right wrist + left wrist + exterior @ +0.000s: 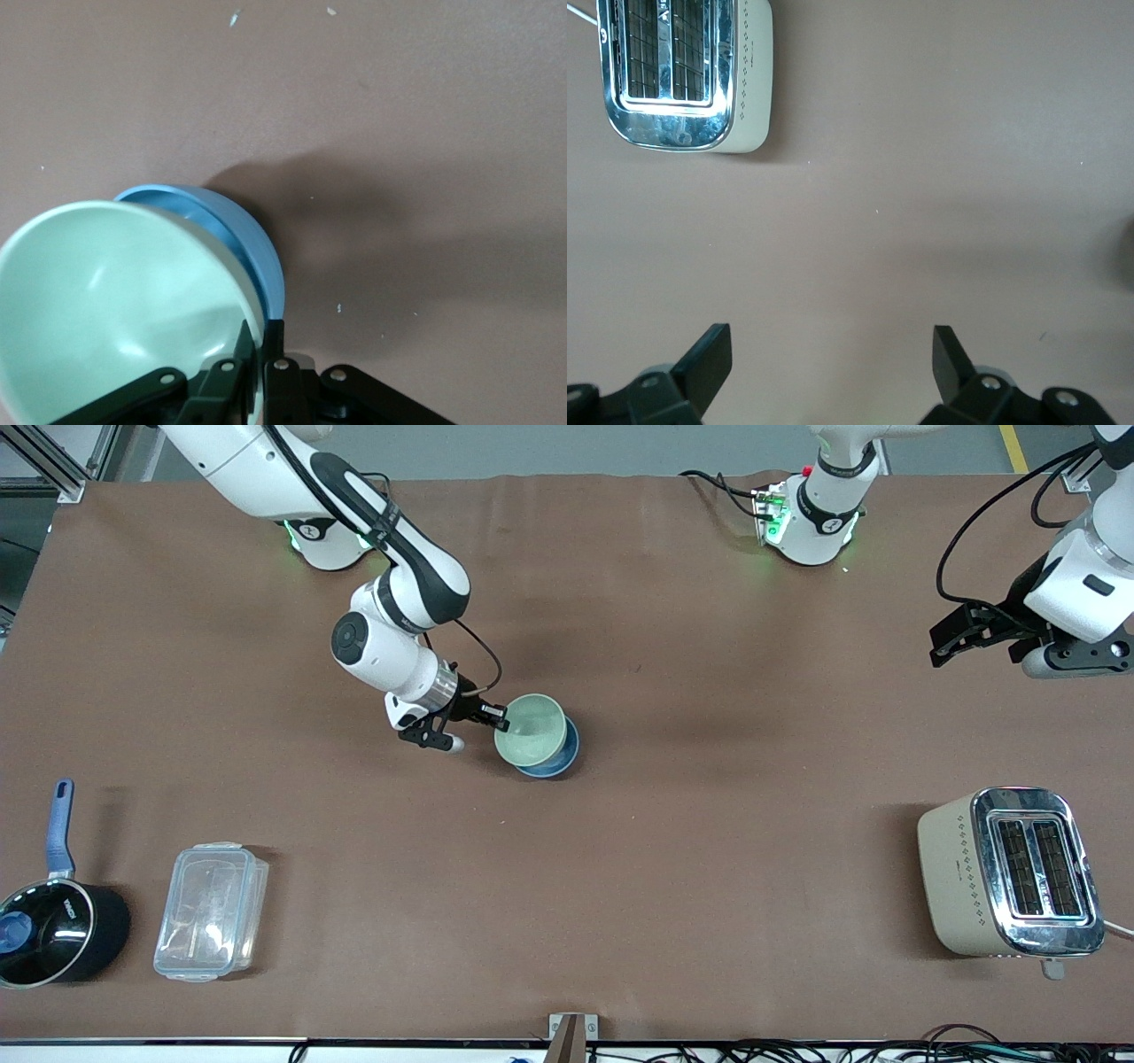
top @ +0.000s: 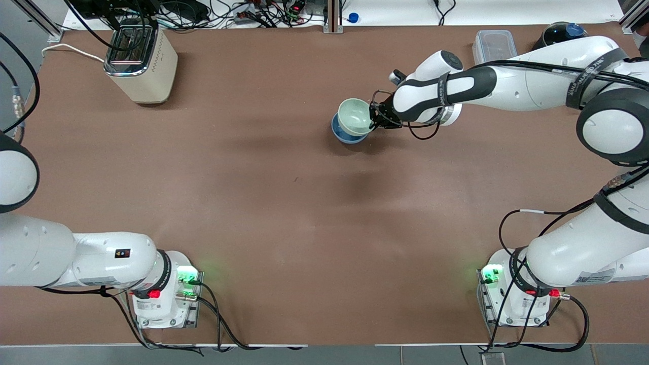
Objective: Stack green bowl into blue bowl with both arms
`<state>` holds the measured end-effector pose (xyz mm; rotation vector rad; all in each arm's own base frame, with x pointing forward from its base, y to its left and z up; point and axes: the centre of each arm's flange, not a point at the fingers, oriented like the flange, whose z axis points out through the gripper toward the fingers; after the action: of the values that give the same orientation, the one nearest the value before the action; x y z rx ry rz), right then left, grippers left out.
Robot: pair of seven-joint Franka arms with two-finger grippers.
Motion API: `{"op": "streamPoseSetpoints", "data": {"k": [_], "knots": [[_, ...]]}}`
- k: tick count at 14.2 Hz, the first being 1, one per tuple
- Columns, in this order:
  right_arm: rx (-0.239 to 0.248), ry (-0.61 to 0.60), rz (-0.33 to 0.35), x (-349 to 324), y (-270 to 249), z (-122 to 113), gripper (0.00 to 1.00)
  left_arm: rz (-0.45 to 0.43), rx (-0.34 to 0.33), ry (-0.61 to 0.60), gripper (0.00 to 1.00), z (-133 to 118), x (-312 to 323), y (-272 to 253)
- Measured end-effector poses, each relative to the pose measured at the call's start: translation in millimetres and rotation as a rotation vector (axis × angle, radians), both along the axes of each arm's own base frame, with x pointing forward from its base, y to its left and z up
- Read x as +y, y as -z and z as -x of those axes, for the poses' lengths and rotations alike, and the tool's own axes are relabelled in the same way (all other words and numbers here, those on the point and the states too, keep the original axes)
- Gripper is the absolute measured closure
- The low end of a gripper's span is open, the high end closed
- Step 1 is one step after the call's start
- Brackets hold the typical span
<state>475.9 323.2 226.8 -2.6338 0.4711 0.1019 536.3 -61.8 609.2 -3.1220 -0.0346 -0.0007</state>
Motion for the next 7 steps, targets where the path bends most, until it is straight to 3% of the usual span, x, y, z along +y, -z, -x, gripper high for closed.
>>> {"op": "streamPoseSetpoints", "data": {"k": [2, 3, 7], "knots": [[0.003, 0.003, -0.003, 0.6, 2.8, -1.1, 0.93, 0.0, -0.001, 0.002, 0.0, -0.1, -1.2, 0.0], [0.003, 0.004, -0.004, 1.0, 3.0, -2.0, 0.88, 0.0, -0.002, 0.002, 0.0, -0.1, -1.2, 0.0], [0.008, 0.032, -0.01, 2.5, -0.3, -5.0, 0.46, 0.0, -0.002, 0.002, 0.0, -0.2, -1.2, 0.0]]}}
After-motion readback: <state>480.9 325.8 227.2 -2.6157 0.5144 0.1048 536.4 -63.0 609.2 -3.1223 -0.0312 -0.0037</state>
